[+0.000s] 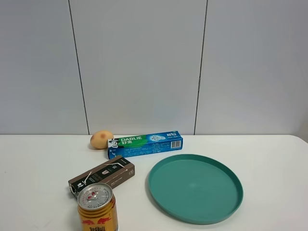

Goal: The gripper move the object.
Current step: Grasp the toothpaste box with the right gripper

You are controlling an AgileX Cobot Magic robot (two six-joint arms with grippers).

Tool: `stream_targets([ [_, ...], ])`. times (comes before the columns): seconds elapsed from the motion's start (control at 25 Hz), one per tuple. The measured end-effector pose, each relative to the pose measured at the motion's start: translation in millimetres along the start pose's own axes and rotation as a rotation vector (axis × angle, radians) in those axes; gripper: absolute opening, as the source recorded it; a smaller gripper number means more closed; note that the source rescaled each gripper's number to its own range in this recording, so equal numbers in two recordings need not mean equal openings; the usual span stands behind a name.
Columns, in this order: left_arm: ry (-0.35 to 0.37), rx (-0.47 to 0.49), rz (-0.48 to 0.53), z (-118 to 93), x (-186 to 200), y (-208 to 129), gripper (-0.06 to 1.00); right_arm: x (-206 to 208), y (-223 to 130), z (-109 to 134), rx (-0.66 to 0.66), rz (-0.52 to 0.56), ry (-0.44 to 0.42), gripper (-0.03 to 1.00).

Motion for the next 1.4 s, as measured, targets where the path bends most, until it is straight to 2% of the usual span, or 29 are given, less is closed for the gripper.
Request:
stream_targets([
  [0.04, 0.0, 0.0, 0.0, 0.0, 0.0, 0.0, 1.0, 0.0, 0.0, 0.0, 0.0, 0.0, 0.0, 0.63],
  [1.4, 0.0, 0.0, 0.0, 0.0, 0.0, 0.0, 1.0, 0.0, 0.0, 0.0, 0.0, 0.0, 0.0, 0.63],
])
Point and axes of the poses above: a point on each arm's last joint axis where the gripper is mounted, x pointing back along that axis away from the gripper, z along the wrist's bending axis when the last joint is at zero, y = z × x, the point moved 1 cm from there along -x, pointing out along that axis toward the gripper, and after that the axes turned 9 degrees about x, right-handed, at the moved point
